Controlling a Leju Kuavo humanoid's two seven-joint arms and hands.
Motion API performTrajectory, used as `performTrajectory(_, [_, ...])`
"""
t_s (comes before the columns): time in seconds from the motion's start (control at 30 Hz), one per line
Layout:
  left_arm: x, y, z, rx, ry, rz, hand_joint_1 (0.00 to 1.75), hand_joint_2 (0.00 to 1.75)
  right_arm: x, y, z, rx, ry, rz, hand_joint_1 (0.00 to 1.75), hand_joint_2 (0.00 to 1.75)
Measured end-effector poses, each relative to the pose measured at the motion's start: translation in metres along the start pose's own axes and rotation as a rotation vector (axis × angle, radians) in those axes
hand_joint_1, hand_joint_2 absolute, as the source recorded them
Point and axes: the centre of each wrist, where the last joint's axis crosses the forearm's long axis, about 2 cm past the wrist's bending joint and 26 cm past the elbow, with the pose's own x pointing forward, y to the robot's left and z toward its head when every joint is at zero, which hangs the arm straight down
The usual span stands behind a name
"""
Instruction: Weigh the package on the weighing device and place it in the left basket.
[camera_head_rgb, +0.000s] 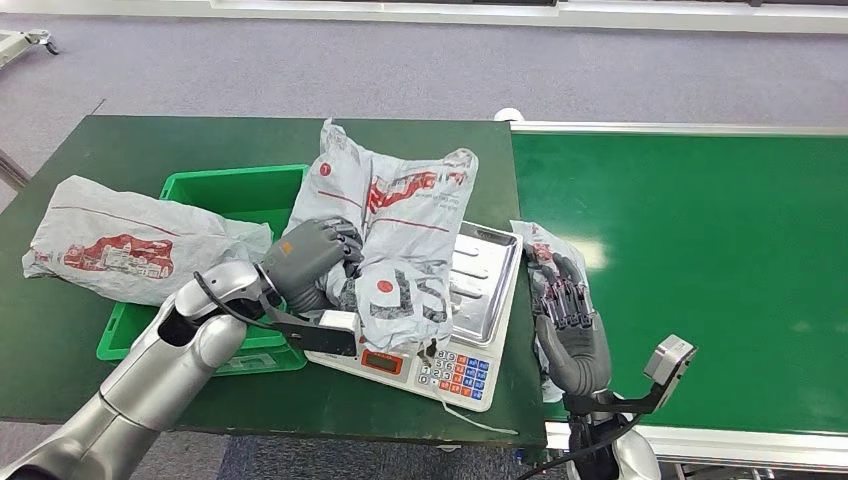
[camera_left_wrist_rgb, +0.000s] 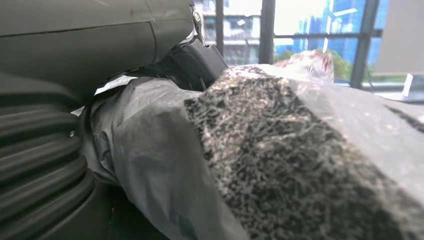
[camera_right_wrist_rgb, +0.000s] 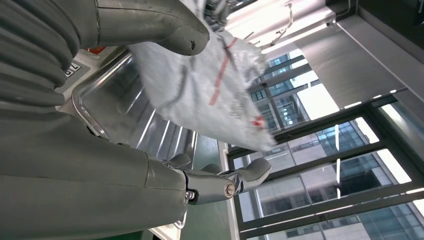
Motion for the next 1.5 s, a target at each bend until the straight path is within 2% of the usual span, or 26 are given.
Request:
performTrajectory(0.07, [-0.001,0.0,0.001,-0.001,0.0,0.001,1.75,1.75,0.0,0.0,0.0,0.0,0.0,0.0,0.0,1.75])
performTrajectory(0.2, [-0.022,-0.014,0.041,-0.012,0.188,-0.183,1.75,1.75,0.0,0.001,0.008,-0.014,0.008,-0.003,0.0,1.75])
performTrajectory(0.37, [-0.054,-0.011,0.072,0.004,0.364,-0.31,1.75,1.75,-0.001,0.001,0.012,-0.022,0.02,0.018,0.0,1.75])
performTrajectory(0.5, [-0.081,-0.009,0.101,0.054,0.497,-0.355,1.75,1.75,0.0,0.002,0.015,-0.027,0.028,0.036,0.0,1.75])
performTrajectory(0.6, [-0.093,-0.006,0.118,0.108,0.57,-0.372,1.75,1.75,0.002,0.004,0.017,-0.025,0.029,0.044,0.0,1.75])
performTrajectory(0.8, [-0.102,0.006,0.135,0.224,0.662,-0.411,1.75,1.75,0.006,0.007,0.017,-0.023,0.023,0.054,0.0,1.75])
performTrajectory(1.03, [-0.104,0.019,0.145,0.277,0.765,-0.54,1.75,1.75,0.008,0.008,0.015,-0.024,0.017,0.056,0.0,1.75])
performTrajectory(1.07, [-0.104,0.022,0.147,0.287,0.77,-0.541,1.7,1.75,0.009,0.008,0.015,-0.026,0.017,0.055,0.0,1.75])
performTrajectory(1.13, [-0.104,0.027,0.151,0.27,0.781,-0.505,0.83,1.75,0.01,0.007,0.015,-0.029,0.014,0.054,0.0,1.75])
performTrajectory(1.2, [-0.107,0.029,0.157,0.192,0.788,-0.425,0.0,1.75,0.011,0.005,0.015,-0.03,0.009,0.052,0.0,1.75])
performTrajectory(1.33, [-0.112,0.019,0.174,0.052,0.792,-0.302,0.0,1.75,0.012,0.004,0.015,-0.027,0.006,0.053,0.0,1.75])
performTrajectory(1.5, [-0.11,0.003,0.181,0.066,0.783,-0.252,0.0,1.75,0.012,0.004,0.015,-0.02,0.011,0.068,0.0,1.75])
